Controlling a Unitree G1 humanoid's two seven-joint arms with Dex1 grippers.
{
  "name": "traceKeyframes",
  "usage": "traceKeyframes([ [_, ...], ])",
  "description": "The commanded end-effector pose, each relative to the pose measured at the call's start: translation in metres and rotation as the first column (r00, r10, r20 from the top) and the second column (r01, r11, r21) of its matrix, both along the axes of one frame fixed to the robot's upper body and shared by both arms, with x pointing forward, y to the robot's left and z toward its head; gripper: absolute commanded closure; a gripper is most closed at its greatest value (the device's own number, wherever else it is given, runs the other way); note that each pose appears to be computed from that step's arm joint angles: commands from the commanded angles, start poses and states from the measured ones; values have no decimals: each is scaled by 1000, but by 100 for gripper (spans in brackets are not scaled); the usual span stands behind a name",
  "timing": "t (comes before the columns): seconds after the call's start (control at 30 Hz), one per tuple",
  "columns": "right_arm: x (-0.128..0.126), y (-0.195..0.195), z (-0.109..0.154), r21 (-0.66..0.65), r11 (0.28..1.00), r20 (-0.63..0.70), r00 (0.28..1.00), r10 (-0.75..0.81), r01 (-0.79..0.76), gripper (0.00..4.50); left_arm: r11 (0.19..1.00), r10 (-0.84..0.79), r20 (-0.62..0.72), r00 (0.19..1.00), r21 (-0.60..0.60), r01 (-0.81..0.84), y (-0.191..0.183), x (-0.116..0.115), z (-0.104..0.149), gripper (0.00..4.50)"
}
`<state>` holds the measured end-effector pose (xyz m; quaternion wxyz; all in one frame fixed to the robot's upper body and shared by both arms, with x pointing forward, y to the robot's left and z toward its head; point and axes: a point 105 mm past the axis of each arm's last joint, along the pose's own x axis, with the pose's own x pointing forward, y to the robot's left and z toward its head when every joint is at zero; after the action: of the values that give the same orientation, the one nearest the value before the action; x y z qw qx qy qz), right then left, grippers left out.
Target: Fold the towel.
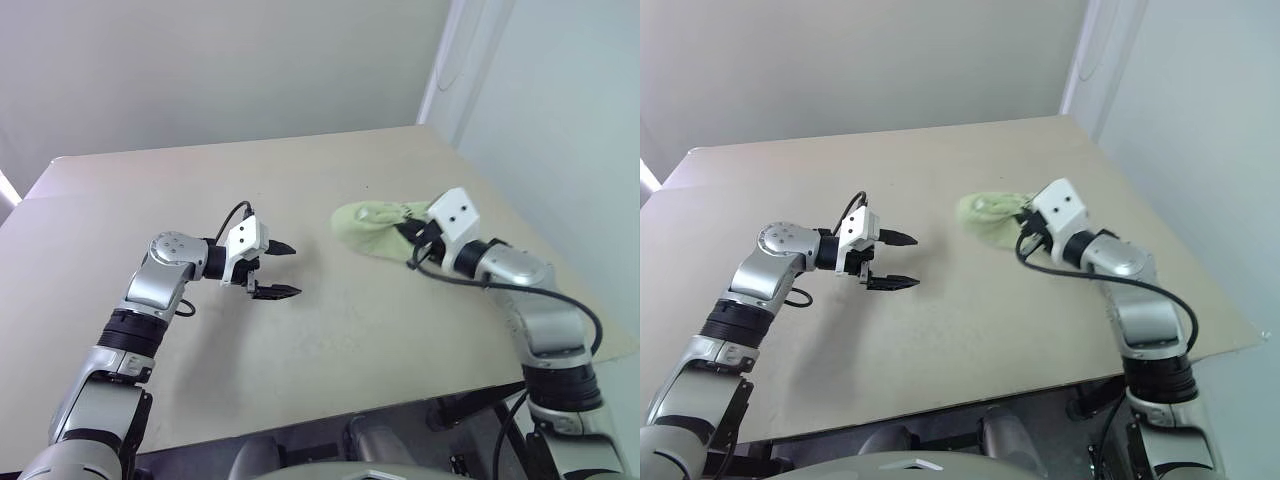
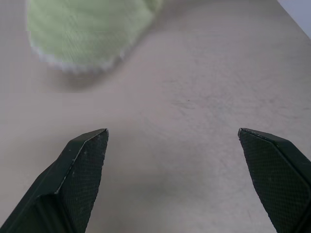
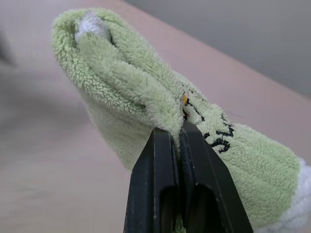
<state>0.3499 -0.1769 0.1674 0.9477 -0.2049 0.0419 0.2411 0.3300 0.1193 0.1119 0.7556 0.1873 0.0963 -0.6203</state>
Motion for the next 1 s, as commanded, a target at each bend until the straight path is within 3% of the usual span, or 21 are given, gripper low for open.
traceKeyframes([
  [0.03, 18, -40, 44, -14, 984, 180, 968, -174, 180, 446, 1000, -7, 41, 999, 5, 7, -3, 4, 8, 0],
  [0.13, 28, -67, 63, -45, 951, 282, 917, -282, 306, 446, 1000, -6, 43, 999, 4, 6, -4, 5, 7, 0],
  [0.2, 31, -72, 59, -99, 941, 303, 911, -281, 324, 446, 1000, -7, 46, 999, 6, 7, -4, 5, 7, 0],
  [0.4, 20, -48, -6, -241, 947, 186, 968, -168, 211, 446, 1000, -10, 50, 999, 12, 10, -4, 4, 4, 0],
  [0.47, 9, -36, -38, -337, 928, 126, 985, -120, 156, 446, 1000, -10, 54, 999, 15, 9, -3, 4, 4, 0],
  [0.53, -2, -22, -59, -353, 929, 74, 993, -91, 111, 446, 1000, -9, 57, 998, 17, 8, -2, 3, 5, 0],
  [0.7, -14, -8, -63, -313, 946, 39, 997, -72, 80, 446, 1000, -6, 58, 998, 31, 4, 2, 3, 3, 0],
  [1.0, -56, 8, -65, -275, 952, -139, 985, 98, -133, 446, 999, -7, 66, 998, 45, 4, 3, 5, 2, 0],
])
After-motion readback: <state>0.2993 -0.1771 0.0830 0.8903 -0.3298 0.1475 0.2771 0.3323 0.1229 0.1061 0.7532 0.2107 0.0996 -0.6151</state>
